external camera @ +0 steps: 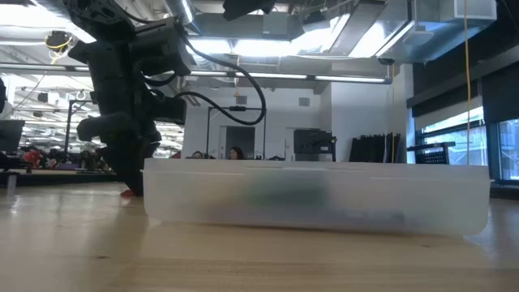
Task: Pack school essentials
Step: Put the red eraser into the orange supply box
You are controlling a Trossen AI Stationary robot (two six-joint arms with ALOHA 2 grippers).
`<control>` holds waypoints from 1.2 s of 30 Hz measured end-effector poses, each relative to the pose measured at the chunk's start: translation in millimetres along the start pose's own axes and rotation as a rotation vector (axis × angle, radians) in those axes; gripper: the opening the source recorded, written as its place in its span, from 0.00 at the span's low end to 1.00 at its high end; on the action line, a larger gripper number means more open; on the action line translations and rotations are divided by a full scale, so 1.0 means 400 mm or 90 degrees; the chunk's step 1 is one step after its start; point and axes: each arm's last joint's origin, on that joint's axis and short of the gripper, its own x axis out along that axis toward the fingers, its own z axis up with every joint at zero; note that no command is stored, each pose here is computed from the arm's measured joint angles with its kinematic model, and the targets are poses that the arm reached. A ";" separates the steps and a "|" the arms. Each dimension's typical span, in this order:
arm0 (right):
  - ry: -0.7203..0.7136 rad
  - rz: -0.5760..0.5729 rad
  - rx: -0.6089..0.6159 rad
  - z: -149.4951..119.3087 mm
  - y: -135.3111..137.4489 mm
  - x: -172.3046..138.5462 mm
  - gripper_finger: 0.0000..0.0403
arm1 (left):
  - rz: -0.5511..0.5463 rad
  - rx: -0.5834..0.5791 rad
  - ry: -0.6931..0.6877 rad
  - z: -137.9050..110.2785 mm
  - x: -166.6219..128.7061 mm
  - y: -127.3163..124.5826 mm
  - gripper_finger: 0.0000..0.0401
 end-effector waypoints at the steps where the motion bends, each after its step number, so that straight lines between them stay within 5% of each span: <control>1: 0.000 0.000 0.000 0.000 0.000 0.000 0.30 | -0.001 0.000 0.000 0.000 0.000 0.000 0.42; 14: -0.001 0.000 0.000 0.000 0.000 0.000 0.30 | -0.011 0.004 0.001 0.000 0.000 -0.001 0.17; 36: -0.003 0.000 0.000 0.001 0.000 0.000 0.30 | -0.017 -0.004 -0.003 -0.015 -0.046 0.009 0.15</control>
